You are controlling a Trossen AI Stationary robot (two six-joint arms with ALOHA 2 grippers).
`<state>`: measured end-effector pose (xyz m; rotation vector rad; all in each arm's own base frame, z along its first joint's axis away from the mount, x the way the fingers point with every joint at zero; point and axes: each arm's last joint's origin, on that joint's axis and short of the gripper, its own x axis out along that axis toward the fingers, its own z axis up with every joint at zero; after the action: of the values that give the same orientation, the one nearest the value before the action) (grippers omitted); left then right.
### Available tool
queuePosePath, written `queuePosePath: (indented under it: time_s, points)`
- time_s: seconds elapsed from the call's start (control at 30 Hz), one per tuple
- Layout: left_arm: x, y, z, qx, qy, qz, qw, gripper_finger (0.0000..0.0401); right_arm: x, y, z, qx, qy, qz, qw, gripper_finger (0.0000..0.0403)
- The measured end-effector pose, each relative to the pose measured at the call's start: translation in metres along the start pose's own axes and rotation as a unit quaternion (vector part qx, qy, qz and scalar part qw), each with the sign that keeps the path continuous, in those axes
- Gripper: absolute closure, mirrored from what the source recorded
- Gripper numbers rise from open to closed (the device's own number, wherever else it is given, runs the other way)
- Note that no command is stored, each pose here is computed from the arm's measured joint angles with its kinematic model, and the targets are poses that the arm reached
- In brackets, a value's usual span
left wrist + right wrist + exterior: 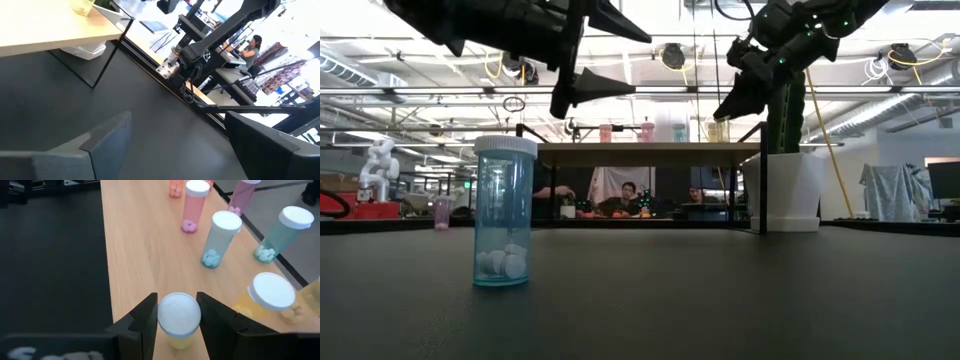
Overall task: Pick and place medicine bottles onto shelf by color
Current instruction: Put the yellow pill bottle on the shelf aligned with the other yellow pill bottles, then put the blue pill bottle on the shelf aligned with the other blue pill bottles
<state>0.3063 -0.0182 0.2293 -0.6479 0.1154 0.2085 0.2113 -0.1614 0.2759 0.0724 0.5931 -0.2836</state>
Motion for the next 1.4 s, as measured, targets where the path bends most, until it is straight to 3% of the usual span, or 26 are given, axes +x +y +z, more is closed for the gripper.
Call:
queuePosePath:
  time_s: [0.27, 0.57, 0.9, 1.17, 1.4]
  points:
    - [0.001, 0.003, 0.003, -0.006, -0.007, 0.005, 1.0, 0.0085, 0.0, 0.0, -0.001, 0.011, 0.004, 0.0, 1.0, 0.0266]
    - [0.001, 0.002, 0.005, 0.003, -0.014, -0.007, 1.0, 0.0081, -0.004, 0.0, -0.001, 0.02, 0.003, -0.004, 1.0, 0.0215]
    - [-0.01, -0.009, 0.013, -0.001, 0.027, -0.068, 0.997, 0.008, -0.047, 0.007, 0.015, 0.036, -0.08, -0.039, 0.995, 0.0168]
    - [-0.05, -0.054, 0.02, 0.132, 0.113, -0.09, 0.981, 0.0122, -0.088, 0.05, 0.032, 0.051, -0.176, 0.008, 0.983, 0.0171]
    - [-0.063, -0.082, -0.009, 0.175, 0.173, -0.136, 0.96, 0.0152, -0.082, 0.114, 0.035, 0.065, -0.164, 0.059, 0.983, 0.0171]
